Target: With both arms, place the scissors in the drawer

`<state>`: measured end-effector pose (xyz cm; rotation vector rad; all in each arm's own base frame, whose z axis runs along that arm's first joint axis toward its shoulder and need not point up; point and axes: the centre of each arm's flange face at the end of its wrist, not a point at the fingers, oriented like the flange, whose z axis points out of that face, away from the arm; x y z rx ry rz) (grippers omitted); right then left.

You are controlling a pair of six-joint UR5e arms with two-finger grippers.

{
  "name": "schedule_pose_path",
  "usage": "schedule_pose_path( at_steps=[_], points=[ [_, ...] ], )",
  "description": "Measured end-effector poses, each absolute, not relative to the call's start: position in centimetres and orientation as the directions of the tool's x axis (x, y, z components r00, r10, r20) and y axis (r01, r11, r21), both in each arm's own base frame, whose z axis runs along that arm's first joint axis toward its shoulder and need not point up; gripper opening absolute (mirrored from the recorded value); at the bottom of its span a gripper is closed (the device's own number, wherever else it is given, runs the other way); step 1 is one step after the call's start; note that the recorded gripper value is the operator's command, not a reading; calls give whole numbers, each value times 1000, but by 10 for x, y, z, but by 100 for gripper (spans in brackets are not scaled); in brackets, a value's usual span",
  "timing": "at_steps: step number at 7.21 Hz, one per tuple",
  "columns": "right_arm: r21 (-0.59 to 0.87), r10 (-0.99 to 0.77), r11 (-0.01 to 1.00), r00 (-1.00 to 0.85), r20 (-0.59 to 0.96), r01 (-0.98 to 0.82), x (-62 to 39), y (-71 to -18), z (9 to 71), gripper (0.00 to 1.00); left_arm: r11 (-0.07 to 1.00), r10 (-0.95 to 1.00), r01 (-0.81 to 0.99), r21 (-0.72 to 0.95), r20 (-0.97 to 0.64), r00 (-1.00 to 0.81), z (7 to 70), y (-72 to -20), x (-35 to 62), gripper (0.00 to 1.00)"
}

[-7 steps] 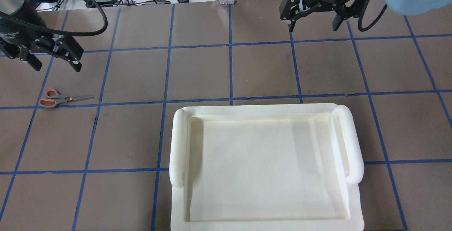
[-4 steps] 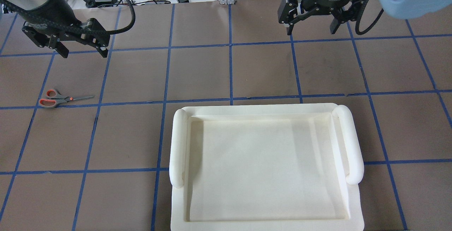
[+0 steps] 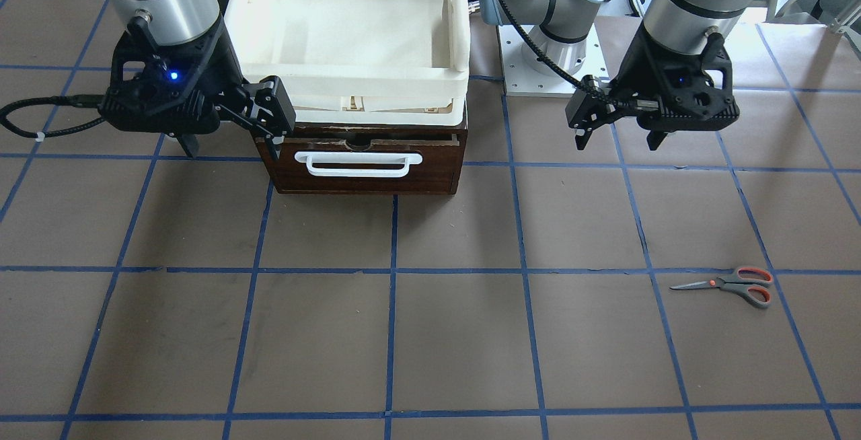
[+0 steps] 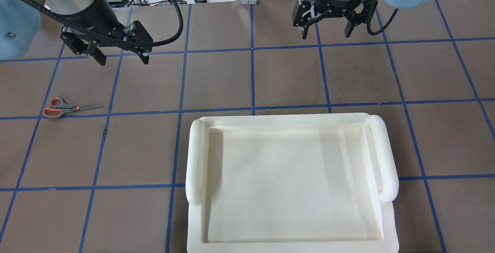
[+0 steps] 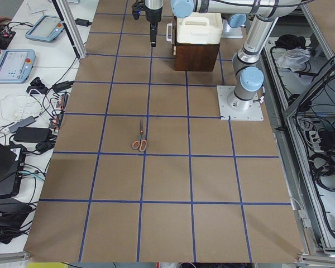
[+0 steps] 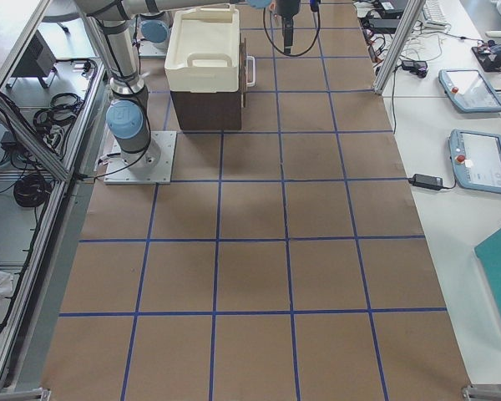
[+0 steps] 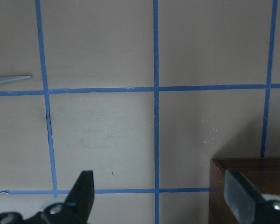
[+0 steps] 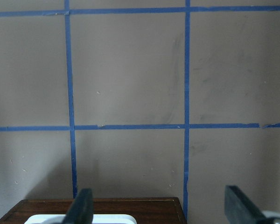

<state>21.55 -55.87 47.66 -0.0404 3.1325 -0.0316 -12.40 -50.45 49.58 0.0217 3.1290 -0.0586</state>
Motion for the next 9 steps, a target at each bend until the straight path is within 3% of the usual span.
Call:
schedule_pose_path(
  at_steps=[4, 9],
  points=[
    [98, -434, 894, -899, -59, -438, 247, -546, 397, 100, 996, 47, 49, -73, -19, -999, 506, -497, -113, 97],
    [118, -667, 716, -724, -176, -688, 306, -518, 347, 100, 882, 470, 469, 49, -25, -882, 420, -541, 136, 100]
  ],
)
